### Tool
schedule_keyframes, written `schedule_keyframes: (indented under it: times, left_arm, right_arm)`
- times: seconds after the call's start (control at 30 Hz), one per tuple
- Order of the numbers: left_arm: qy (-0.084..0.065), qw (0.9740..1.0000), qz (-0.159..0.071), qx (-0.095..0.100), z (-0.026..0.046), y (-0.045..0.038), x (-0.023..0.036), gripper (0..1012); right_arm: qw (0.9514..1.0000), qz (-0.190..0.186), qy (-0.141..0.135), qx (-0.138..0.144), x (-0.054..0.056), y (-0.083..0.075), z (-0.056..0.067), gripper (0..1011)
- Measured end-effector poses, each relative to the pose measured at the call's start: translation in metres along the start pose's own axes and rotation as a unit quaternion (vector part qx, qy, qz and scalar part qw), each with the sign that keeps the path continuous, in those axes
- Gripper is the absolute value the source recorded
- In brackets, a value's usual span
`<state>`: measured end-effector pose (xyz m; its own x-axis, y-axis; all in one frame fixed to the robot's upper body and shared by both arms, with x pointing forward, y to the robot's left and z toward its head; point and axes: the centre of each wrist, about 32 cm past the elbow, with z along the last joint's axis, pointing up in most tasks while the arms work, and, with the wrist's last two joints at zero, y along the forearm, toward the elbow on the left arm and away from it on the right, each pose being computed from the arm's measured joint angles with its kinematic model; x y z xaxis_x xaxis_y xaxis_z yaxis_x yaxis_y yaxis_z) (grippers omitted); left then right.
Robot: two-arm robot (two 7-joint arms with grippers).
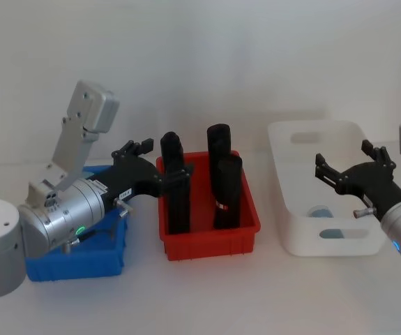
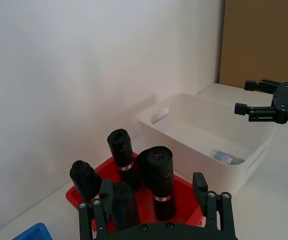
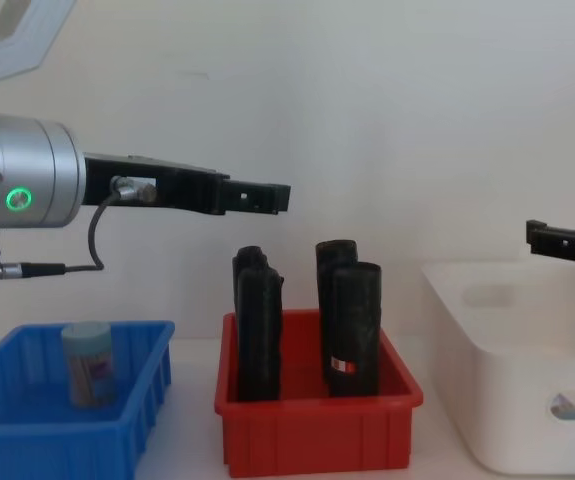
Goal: Pick the cotton swabs from the blue box and place them into the white box.
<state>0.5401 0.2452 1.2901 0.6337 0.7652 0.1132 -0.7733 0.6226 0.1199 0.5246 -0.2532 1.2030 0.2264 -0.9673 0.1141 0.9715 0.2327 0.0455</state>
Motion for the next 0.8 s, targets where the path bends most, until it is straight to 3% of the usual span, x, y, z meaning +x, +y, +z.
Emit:
schedule_keyframes:
  times: [0.07,0.13,0.3,0.37,0.8]
  left_arm:
    - [-0.005,1.0,0.008,-0.003,-0.0039,-0.0007,-0.0035,1004]
    - [-0.013,0.9996,0.022,-0.009,-0.0125,-0.0018,-0.0108,1004]
    - [-0.023,0.9988,0.04,-0.017,-0.0222,-0.0029,-0.0195,1004]
    - [-0.031,0.9978,0.054,-0.024,-0.0303,-0.0036,-0.027,1004]
    - [-0.054,0.9916,0.102,-0.057,-0.0603,-0.0038,-0.0571,1004]
  right_arm:
    - [1.0,0.003,0.002,0.001,-0.002,-0.004,-0.001,1001]
    - [1.0,0.005,0.003,0.001,-0.004,-0.008,-0.002,1001]
    - [0.9998,0.015,0.009,0.004,-0.01,-0.023,-0.004,1001]
    - [0.9997,0.02,0.013,0.005,-0.014,-0.031,-0.005,1001]
    - [0.9986,0.043,0.03,0.01,-0.029,-0.063,-0.007,1001]
